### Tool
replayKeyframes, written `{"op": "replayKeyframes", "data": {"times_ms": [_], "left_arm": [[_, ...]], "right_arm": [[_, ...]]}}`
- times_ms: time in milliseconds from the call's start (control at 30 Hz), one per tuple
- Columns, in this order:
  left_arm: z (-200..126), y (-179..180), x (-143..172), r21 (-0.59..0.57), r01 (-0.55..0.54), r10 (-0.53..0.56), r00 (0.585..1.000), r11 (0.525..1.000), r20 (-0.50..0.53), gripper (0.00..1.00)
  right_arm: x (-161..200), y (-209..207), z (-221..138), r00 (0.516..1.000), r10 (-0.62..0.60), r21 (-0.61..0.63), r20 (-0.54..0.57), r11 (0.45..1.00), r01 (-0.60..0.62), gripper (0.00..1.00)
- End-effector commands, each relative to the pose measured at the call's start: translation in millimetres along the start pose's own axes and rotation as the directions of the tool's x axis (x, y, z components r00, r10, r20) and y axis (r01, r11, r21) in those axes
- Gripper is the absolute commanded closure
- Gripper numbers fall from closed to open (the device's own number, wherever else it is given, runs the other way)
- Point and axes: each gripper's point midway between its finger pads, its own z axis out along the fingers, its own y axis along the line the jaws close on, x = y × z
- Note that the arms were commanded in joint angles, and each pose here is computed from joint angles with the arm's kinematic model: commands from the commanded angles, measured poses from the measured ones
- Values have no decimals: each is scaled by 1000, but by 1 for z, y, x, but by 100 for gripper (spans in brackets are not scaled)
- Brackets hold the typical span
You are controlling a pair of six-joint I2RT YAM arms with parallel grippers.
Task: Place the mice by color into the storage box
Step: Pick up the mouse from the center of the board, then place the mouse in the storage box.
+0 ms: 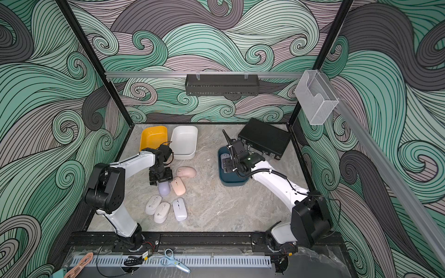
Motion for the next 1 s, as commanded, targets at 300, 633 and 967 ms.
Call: {"op": "replayKeyframes", "data": {"times_ms": [300,633,967], "left_arm": [[10,3,1,-1,64,-64,997,998,44,42],[-62,7,-15,59,66,-76,980,996,184,51],[-168,-141,-17,327,-211,83,928,921,363,52]], "right_arm": [[-6,4,-12,1000,12,-30,24,999,-11,17],[-12,4,-22,999,27,-40,36,999,-26,18],[-20,-45,-34,969,236,44,76,970,-240,18]]}}
